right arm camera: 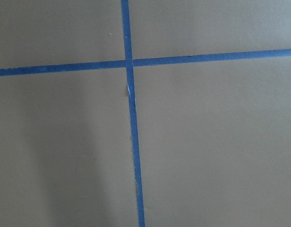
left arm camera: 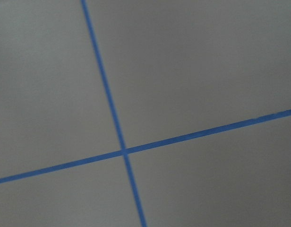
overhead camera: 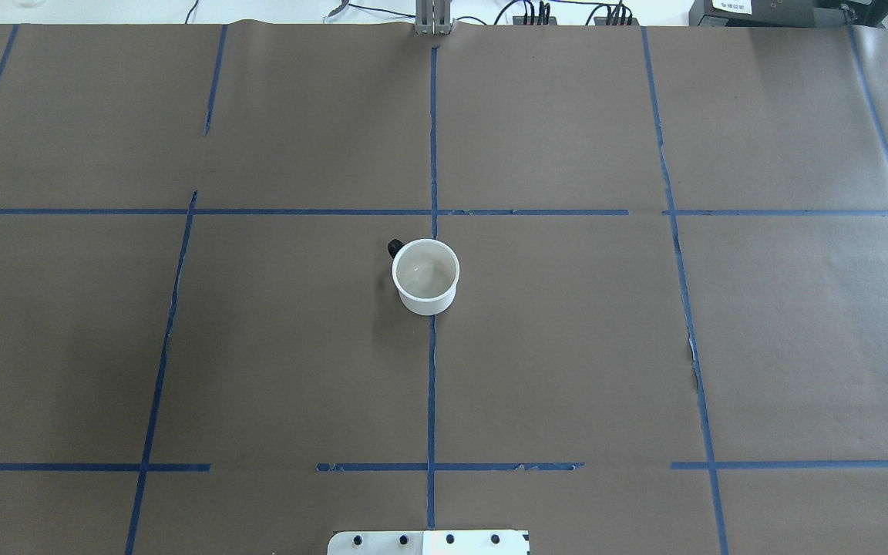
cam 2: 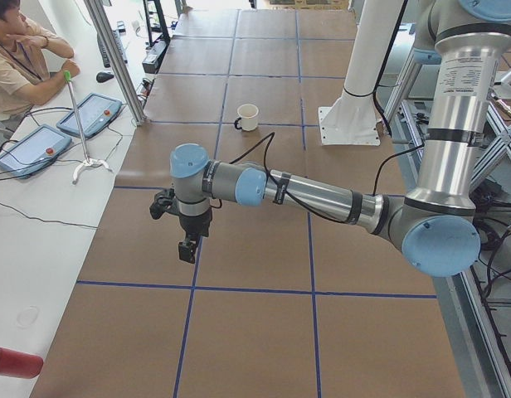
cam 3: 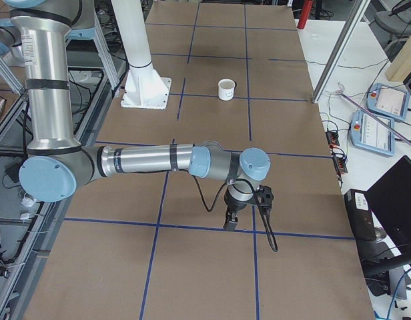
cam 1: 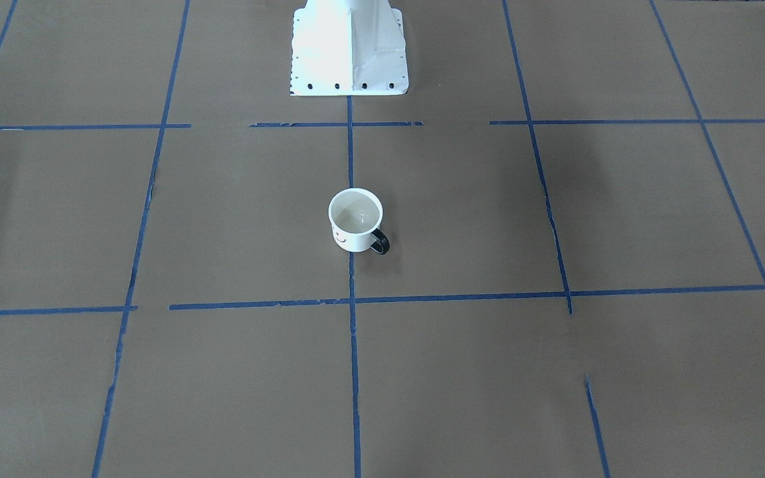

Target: Flip mug

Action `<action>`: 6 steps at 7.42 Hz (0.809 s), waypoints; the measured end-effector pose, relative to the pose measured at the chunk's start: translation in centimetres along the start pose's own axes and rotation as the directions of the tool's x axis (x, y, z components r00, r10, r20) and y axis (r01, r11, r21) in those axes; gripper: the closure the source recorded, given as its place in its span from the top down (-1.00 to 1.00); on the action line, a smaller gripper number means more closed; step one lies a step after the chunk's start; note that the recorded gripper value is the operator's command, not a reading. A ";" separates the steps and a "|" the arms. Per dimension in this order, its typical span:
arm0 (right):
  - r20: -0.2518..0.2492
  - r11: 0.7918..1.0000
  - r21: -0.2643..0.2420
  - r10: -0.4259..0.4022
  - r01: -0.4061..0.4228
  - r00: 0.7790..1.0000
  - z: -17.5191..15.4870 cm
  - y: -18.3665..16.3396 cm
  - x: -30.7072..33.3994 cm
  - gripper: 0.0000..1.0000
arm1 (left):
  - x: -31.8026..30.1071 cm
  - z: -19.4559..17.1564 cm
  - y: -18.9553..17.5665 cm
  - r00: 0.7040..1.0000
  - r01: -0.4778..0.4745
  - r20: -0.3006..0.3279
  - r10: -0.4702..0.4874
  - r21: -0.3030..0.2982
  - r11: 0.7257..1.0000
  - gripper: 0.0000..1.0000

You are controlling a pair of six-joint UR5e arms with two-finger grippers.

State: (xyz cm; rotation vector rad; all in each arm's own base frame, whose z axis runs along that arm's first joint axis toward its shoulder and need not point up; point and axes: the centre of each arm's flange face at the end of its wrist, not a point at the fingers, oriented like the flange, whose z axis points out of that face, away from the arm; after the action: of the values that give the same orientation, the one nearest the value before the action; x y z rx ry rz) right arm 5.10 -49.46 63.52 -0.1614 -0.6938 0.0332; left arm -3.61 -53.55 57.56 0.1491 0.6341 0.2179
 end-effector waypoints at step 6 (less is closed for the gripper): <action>0.000 1.000 0.000 0.000 0.000 1.000 0.0 0.0 0.0 1.00 | -3.4 3.3 4.1 0.989 0.078 -0.120 -0.084 -0.056 0.995 1.00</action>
State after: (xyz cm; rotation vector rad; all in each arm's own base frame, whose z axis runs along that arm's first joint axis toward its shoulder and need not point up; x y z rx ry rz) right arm 5.10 -49.46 63.52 -0.1614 -0.6938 0.0332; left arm -4.95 -50.70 62.92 0.0610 0.7541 0.1653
